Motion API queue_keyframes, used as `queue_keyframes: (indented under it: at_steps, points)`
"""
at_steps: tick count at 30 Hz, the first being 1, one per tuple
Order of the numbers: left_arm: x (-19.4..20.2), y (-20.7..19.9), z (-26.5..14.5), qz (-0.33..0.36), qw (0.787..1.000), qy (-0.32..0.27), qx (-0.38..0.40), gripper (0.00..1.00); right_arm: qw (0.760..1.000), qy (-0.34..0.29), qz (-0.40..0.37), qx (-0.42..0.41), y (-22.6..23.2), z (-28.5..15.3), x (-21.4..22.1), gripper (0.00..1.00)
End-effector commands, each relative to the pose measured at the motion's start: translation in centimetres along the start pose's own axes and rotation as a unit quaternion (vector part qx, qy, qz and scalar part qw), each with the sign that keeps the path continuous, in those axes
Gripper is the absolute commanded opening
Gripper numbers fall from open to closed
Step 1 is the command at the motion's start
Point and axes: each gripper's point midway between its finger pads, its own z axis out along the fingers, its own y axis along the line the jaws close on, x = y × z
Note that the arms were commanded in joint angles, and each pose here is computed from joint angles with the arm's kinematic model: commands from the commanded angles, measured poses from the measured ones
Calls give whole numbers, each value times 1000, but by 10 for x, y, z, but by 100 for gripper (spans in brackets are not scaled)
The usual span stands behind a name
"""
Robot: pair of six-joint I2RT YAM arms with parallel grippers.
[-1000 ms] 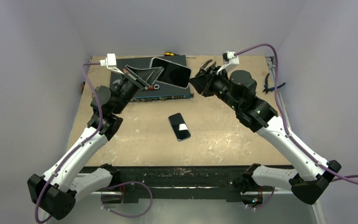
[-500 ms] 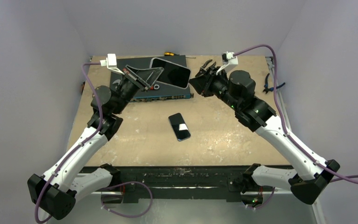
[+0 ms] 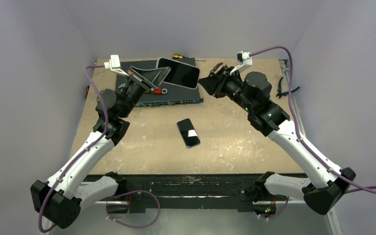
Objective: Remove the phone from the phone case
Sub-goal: Remove the phone case from the phone.
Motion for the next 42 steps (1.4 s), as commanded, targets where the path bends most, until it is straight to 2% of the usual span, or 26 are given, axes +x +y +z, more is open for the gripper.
queue_keyframes:
  at_steps: [1, 8, 19, 29, 42]
  points:
    - [-43, -143, -33, -62, 967, -45, 245, 0, 992, 104, -4, 69, -43, 12, 61, 26]
    - [-42, -144, -31, -74, 964, -40, 253, 0, 989, 118, -6, 90, -55, 20, 71, 27]
    - [-40, -144, -30, -93, 961, -35, 259, 0, 988, 133, 2, 75, -57, 31, 85, 28]
    - [-37, -138, -31, -110, 959, -32, 259, 0, 988, 150, 32, -26, -33, 33, 93, 35]
    - [-32, -125, -29, -134, 956, -28, 259, 0, 978, 153, 78, -121, -13, 24, 86, 36]
